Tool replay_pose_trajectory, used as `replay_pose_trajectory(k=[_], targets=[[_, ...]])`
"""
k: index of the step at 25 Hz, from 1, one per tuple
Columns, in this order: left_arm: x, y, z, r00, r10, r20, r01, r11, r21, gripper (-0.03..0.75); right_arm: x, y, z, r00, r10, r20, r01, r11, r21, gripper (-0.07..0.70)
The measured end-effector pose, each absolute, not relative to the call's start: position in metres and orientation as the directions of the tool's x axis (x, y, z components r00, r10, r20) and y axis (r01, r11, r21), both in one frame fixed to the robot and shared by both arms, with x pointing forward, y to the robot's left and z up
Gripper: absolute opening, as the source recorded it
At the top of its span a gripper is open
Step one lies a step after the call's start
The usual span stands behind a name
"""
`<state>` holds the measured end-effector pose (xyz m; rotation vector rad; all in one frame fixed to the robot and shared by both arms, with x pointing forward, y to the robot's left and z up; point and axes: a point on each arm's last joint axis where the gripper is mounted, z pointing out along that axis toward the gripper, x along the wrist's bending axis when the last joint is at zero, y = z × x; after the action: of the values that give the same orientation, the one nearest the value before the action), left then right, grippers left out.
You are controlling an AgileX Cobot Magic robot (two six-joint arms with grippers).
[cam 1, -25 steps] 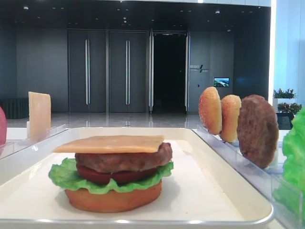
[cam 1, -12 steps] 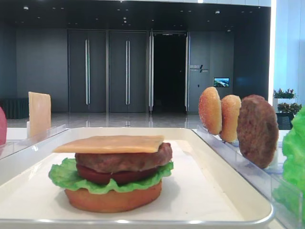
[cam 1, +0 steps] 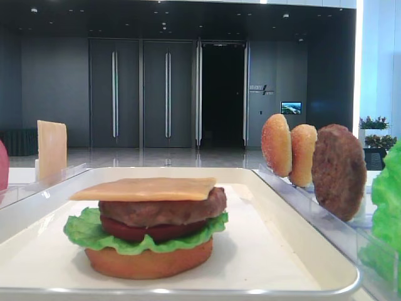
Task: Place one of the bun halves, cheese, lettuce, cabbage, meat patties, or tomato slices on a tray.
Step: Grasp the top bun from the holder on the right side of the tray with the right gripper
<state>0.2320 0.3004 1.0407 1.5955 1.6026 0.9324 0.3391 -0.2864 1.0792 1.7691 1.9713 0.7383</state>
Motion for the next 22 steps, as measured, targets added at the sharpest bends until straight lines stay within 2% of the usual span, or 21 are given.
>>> replay_pose_trajectory(k=[5,11,15,22], targets=[[0.232,0.300,1.041,-0.016,1.000,0.020,0.511,-0.009,0.859,0.517,0.397,-0.285,1.102,-0.125,0.990,0.070,0.833,0.066,0.549,0.471],[0.232,0.300,1.041,-0.016,1.000,0.020,0.511,-0.009,0.860,0.517,0.459,-0.283,1.133,-0.130,0.988,0.081,0.847,0.068,0.527,0.471],[0.232,0.300,1.041,-0.016,1.000,0.020,0.511,-0.009,0.860,0.517,0.500,-0.282,1.145,-0.133,0.988,0.083,0.853,0.071,0.518,0.471],[0.232,0.300,1.041,-0.016,1.000,0.020,0.511,-0.009,0.860,0.517,0.565,-0.280,1.152,-0.139,0.987,0.085,0.860,0.078,0.504,0.471]])
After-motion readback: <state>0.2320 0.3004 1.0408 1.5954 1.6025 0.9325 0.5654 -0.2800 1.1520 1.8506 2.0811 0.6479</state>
